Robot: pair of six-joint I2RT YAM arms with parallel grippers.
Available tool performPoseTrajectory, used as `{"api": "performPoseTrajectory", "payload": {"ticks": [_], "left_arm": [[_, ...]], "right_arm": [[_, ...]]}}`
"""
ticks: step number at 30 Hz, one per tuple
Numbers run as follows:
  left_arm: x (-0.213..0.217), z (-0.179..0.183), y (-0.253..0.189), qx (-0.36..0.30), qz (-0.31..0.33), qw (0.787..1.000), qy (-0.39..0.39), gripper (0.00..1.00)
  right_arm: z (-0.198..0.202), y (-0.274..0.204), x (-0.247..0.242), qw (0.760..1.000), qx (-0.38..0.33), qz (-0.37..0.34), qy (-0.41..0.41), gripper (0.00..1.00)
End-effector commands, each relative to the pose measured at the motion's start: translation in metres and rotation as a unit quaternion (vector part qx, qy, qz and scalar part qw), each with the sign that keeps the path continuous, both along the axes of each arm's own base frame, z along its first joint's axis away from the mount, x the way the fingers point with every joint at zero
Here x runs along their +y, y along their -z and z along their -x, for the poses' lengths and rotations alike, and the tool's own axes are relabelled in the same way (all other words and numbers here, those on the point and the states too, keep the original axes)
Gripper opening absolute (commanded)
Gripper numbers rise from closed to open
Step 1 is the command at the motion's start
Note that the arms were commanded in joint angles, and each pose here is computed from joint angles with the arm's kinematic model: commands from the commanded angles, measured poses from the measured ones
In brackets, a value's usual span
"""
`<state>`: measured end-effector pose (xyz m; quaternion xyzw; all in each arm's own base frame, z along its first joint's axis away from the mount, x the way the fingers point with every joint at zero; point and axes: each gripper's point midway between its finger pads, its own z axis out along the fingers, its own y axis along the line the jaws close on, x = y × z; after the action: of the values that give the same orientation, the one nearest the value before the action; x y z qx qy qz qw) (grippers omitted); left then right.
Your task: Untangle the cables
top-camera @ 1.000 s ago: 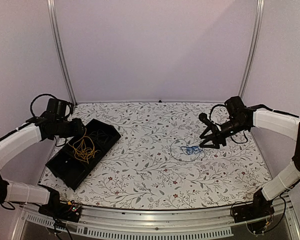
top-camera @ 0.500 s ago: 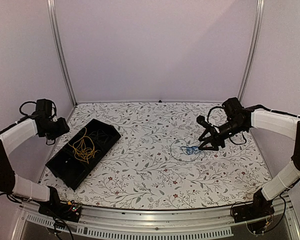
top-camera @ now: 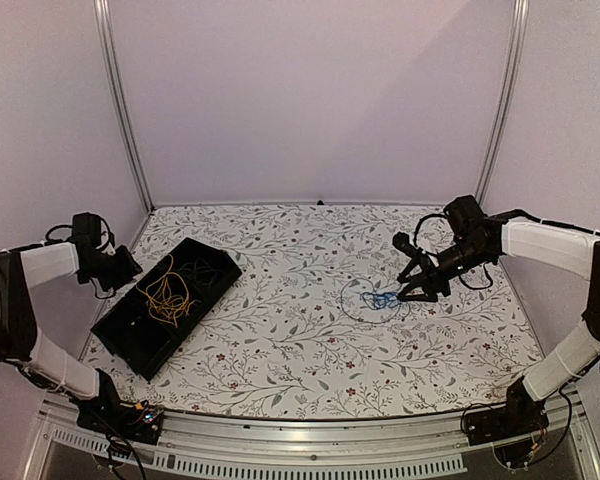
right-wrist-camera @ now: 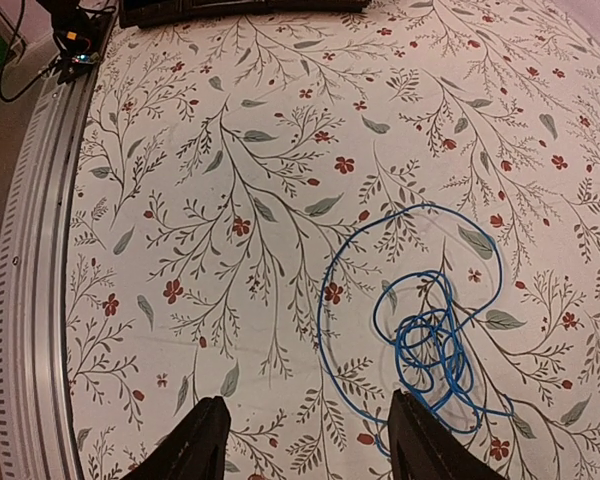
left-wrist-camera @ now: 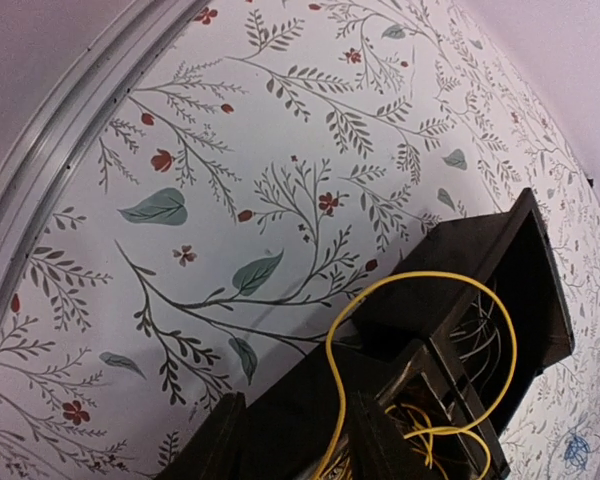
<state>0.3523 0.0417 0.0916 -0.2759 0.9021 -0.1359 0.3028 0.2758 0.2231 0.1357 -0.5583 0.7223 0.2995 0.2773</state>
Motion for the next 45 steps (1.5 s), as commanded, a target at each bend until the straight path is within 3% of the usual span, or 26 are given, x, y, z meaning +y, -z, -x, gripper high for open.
{"api": "performPoseTrajectory", "payload": {"ticks": [1, 6, 11, 19, 24, 25, 28, 30, 36, 45], "left_arm": [[-0.007, -0.006, 0.009, -0.011, 0.043, 0.999, 0.015, 0.3], [-0.007, -0.007, 0.013, -0.01, 0.056, 0.998, 0.022, 0.21], [-0.01, -0.012, 0.004, -0.031, 0.074, 0.996, 0.031, 0.0], [-0.002, -0.001, -0.065, -0.142, 0.025, 0.99, 0.006, 0.0], [-0.001, 0.019, -0.06, -0.123, 0.008, 0.992, -0.004, 0.0], [0.0, 0.02, -0.052, -0.1, 0.004, 0.995, 0.001, 0.07], [-0.007, 0.022, -0.028, -0.037, 0.035, 0.999, 0.014, 0.43], [-0.019, 0.019, -0.027, -0.032, 0.05, 0.997, 0.039, 0.43], [-0.06, -0.004, -0.075, -0.136, -0.003, 0.985, 0.107, 0.43], [-0.075, -0.035, -0.053, -0.08, -0.022, 0.99, 0.114, 0.45]], "right_arm": [[0.005, 0.012, 0.001, 1.0, 0.02, 0.015, -0.006, 0.58], [0.005, 0.016, 0.0, 1.0, 0.024, 0.019, -0.006, 0.58], [0.005, 0.018, 0.0, 0.999, 0.025, 0.022, -0.005, 0.58], [0.004, 0.02, -0.001, 0.999, 0.026, 0.028, -0.004, 0.58], [0.005, 0.024, 0.002, 0.999, 0.029, 0.033, -0.008, 0.58], [0.006, 0.026, 0.003, 0.999, 0.03, 0.034, -0.011, 0.58], [0.008, 0.03, 0.006, 0.998, 0.033, 0.041, -0.016, 0.58], [0.009, 0.031, 0.006, 0.998, 0.033, 0.045, -0.016, 0.58], [0.009, 0.032, 0.006, 0.998, 0.033, 0.047, -0.015, 0.58], [0.009, 0.034, 0.007, 0.998, 0.035, 0.051, -0.017, 0.58]]}}
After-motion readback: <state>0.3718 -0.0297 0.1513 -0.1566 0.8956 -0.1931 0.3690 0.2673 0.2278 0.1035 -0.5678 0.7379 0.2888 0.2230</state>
